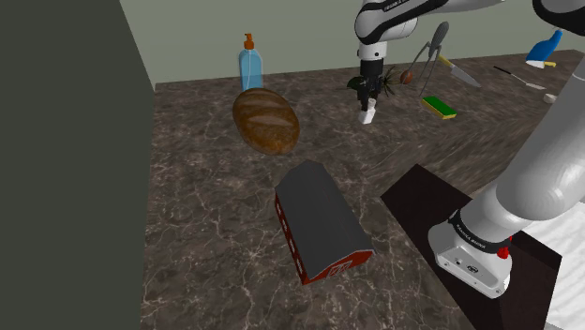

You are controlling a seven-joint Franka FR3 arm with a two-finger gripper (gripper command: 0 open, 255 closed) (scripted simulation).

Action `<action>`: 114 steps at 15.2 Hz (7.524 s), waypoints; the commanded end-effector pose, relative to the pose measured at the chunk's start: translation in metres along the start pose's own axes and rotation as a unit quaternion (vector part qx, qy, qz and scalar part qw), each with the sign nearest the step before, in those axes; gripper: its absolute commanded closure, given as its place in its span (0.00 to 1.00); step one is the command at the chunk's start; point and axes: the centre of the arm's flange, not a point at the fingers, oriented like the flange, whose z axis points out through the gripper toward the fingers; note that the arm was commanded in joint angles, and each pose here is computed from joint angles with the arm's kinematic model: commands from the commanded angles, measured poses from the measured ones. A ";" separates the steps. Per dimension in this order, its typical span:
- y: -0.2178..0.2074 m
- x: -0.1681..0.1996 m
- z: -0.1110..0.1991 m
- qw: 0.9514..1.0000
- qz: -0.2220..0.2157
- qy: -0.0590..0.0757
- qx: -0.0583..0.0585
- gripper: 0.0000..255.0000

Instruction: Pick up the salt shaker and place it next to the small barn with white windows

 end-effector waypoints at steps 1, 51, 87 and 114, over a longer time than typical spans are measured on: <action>0.000 0.000 0.000 1.000 0.000 0.000 0.000 1.00; -0.019 -0.074 -0.206 1.000 0.000 0.000 0.000 1.00; -0.377 -0.356 -0.072 1.000 0.000 0.000 0.000 1.00; -0.500 -0.434 0.046 1.000 0.000 0.000 0.000 1.00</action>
